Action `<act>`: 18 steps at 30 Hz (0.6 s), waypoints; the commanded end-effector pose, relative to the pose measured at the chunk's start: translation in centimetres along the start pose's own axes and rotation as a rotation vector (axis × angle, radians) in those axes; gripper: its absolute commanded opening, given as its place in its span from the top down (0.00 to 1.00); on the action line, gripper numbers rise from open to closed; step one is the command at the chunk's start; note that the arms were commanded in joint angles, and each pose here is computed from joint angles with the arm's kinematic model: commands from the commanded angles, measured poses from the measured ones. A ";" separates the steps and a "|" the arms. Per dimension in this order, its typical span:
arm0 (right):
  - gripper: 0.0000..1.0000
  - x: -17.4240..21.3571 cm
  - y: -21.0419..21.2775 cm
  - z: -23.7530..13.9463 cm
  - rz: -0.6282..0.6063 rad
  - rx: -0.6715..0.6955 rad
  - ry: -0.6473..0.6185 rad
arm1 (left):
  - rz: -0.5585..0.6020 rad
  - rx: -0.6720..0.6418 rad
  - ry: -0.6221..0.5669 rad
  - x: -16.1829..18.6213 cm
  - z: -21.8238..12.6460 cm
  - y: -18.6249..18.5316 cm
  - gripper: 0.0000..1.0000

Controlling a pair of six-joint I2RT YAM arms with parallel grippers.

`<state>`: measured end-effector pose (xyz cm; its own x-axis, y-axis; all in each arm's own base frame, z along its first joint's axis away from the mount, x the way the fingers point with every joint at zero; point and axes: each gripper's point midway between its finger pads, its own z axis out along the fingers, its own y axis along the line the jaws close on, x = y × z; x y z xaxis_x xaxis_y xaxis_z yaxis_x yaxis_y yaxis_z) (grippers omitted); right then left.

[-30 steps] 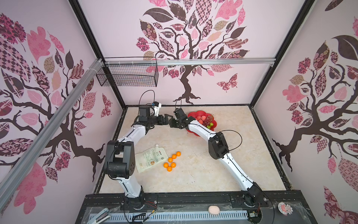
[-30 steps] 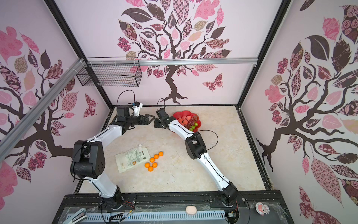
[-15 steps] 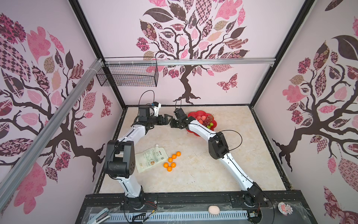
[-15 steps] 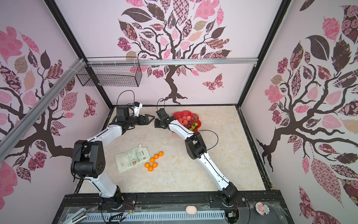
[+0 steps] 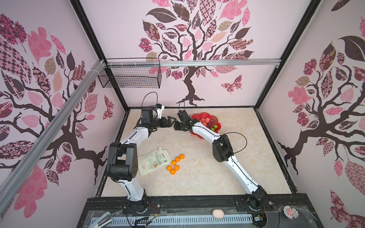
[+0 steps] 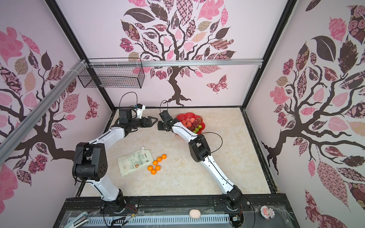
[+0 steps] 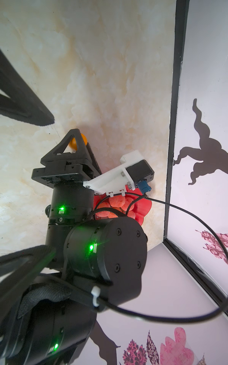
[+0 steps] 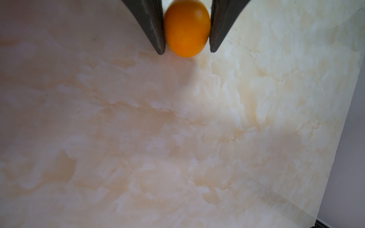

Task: Place and organize the fake fruits in the fruit bowl
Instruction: 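Lift the orange ball with the right gripper beside the left gripper, then carry the orange ball over the bowl with the right gripper while the left gripper follows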

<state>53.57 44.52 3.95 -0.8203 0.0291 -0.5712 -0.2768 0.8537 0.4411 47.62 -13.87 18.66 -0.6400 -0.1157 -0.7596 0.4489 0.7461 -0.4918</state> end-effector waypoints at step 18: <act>0.68 -3.2 2.5 -4.2 -0.056 -0.012 -0.051 | 0.037 -0.028 -0.073 -3.3 -1.8 -0.3 0.01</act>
<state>53.45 44.34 3.99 -0.8173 0.0066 -0.5762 -0.2911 0.8583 0.4227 47.83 -12.89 18.28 -0.6437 -0.1201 -0.7558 0.4217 0.7685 -0.4812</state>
